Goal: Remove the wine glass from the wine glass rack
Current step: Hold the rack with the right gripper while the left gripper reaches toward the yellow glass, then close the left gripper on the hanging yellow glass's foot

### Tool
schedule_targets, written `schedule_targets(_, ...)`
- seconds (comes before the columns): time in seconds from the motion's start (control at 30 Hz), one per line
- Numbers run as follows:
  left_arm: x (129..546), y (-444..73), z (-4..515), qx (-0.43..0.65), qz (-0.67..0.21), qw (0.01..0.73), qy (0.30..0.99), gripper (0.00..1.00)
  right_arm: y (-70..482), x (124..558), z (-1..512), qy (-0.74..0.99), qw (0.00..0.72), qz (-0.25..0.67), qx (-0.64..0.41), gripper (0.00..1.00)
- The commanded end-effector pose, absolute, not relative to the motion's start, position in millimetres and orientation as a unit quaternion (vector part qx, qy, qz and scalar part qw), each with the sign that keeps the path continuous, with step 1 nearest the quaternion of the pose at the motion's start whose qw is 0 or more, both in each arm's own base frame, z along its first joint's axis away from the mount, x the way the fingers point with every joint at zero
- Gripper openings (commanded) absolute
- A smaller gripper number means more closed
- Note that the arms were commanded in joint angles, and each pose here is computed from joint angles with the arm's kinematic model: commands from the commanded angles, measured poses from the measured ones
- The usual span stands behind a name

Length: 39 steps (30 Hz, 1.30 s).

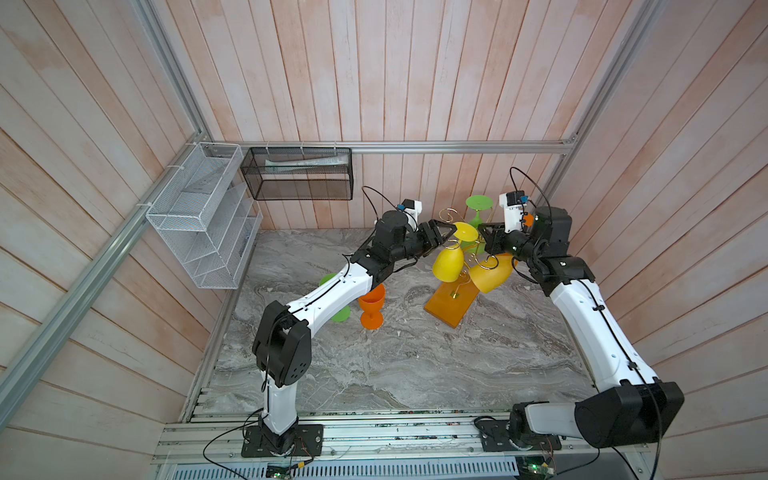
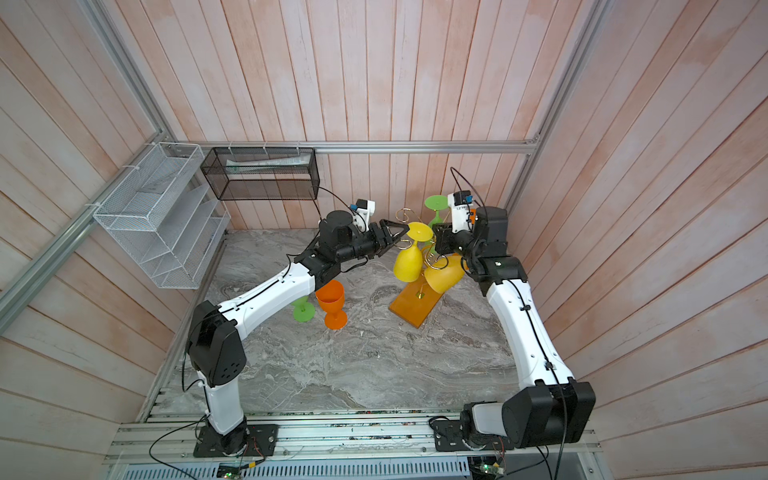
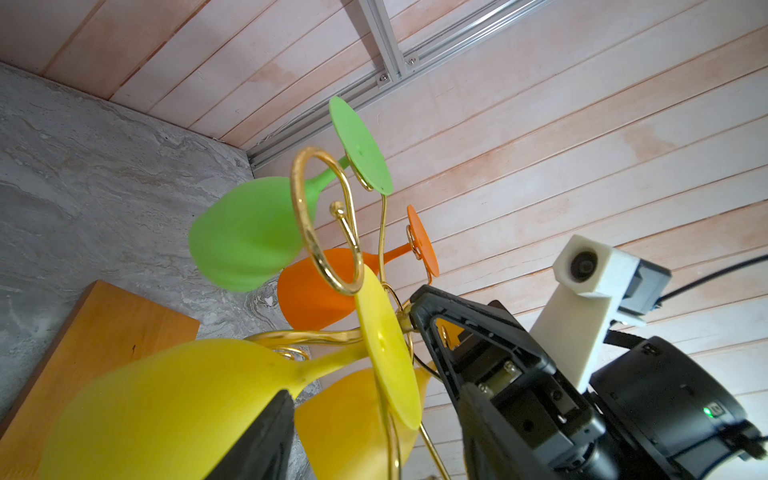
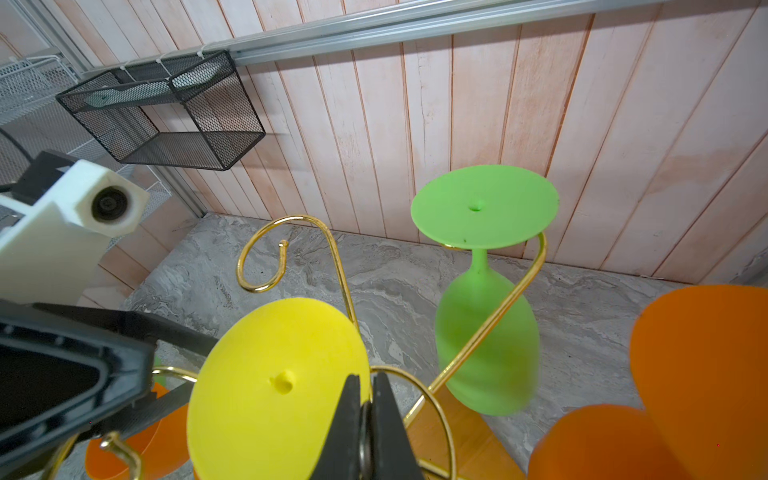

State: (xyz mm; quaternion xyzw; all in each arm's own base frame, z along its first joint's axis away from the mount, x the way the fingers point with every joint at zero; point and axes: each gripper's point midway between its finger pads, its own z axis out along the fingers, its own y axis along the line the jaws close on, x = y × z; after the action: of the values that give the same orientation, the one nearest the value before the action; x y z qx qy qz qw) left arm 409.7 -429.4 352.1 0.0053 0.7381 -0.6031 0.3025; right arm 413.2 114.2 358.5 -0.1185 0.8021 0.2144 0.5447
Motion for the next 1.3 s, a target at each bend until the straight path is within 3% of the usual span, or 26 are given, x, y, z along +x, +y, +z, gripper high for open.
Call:
schedule_targets(0.0, 410, -431, 363, 0.013, -0.604, 0.313, 0.733, 0.65, 134, 401, 352, 0.801, 0.525, 0.249, -0.144, 0.04)
schedule_targets(0.63, 421, -400, 367, 0.004, -0.588, 0.328, 0.739, 0.64, 153, 385, 361, 0.785, 0.523, 0.263, -0.201, 0.02)
schedule_targets(0.87, 422, -403, 368, 0.011, -0.592, 0.321, 0.739, 0.64, 156, 380, 365, 0.78, 0.529, 0.259, -0.21, 0.06)
schedule_targets(1.27, 408, -403, 367, 0.019, -0.589, 0.31, 0.746, 0.52, 152, 379, 364, 0.783, 0.533, 0.25, -0.203, 0.08)
